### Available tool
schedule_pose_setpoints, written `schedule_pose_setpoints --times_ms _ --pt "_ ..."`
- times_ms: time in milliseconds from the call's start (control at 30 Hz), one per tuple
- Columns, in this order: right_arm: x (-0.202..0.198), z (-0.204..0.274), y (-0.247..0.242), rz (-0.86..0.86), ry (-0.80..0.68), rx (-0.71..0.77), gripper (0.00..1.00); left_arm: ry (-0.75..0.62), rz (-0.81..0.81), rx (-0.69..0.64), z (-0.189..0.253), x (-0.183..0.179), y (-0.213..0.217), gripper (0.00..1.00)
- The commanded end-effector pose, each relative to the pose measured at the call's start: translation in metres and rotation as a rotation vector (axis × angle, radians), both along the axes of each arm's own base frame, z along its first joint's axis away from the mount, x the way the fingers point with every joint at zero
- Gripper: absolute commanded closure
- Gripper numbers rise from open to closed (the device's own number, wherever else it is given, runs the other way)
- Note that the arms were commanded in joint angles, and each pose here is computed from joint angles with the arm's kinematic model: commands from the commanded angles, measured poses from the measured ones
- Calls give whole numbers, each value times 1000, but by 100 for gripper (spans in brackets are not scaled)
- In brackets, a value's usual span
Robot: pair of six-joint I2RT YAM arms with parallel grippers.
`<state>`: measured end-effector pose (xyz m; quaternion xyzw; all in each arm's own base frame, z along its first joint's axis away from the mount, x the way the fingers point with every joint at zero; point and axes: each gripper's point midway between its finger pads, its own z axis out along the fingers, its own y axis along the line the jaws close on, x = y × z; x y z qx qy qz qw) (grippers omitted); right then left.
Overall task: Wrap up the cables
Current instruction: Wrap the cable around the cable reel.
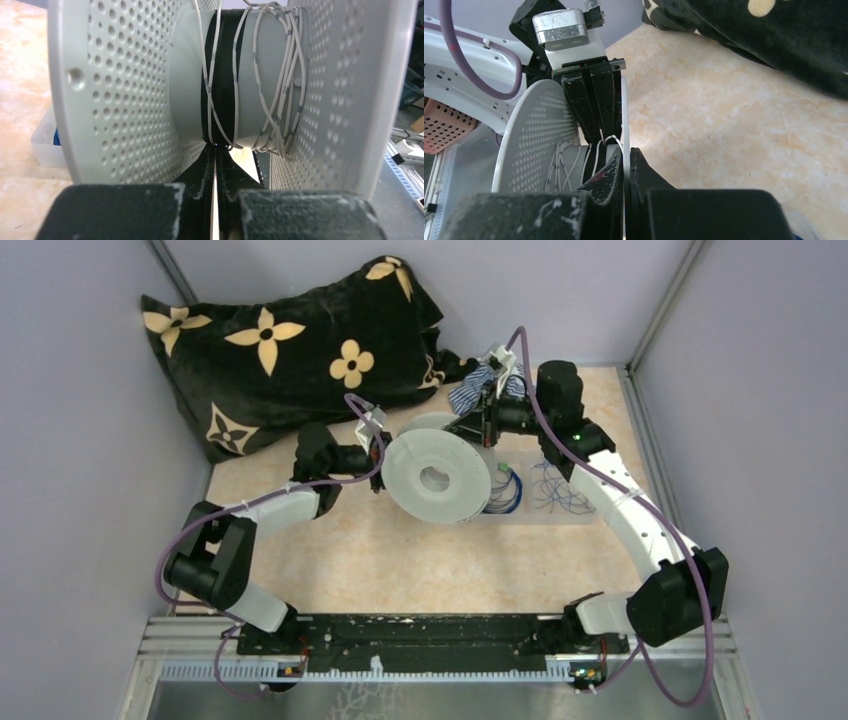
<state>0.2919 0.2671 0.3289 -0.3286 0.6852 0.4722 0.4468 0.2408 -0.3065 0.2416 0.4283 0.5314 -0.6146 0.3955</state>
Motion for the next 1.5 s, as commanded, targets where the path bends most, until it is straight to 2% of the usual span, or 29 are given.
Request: schedule_pose_setpoints --times_ms 0,400,1067,1467 --pt "19 48 -6 -68 -109 98 100 -76 3 -76 20 -4 -3 94" --pt "36 60 -17 -140 -88 131 100 -35 17 -58 8 -3 -4 90" --pt "52 72 -29 -202 -90 132 100 2 1 -52 -11 -6 -3 90" --pt "61 78 -37 -214 -66 157 100 -3 10 -50 -16 -4 -4 76"
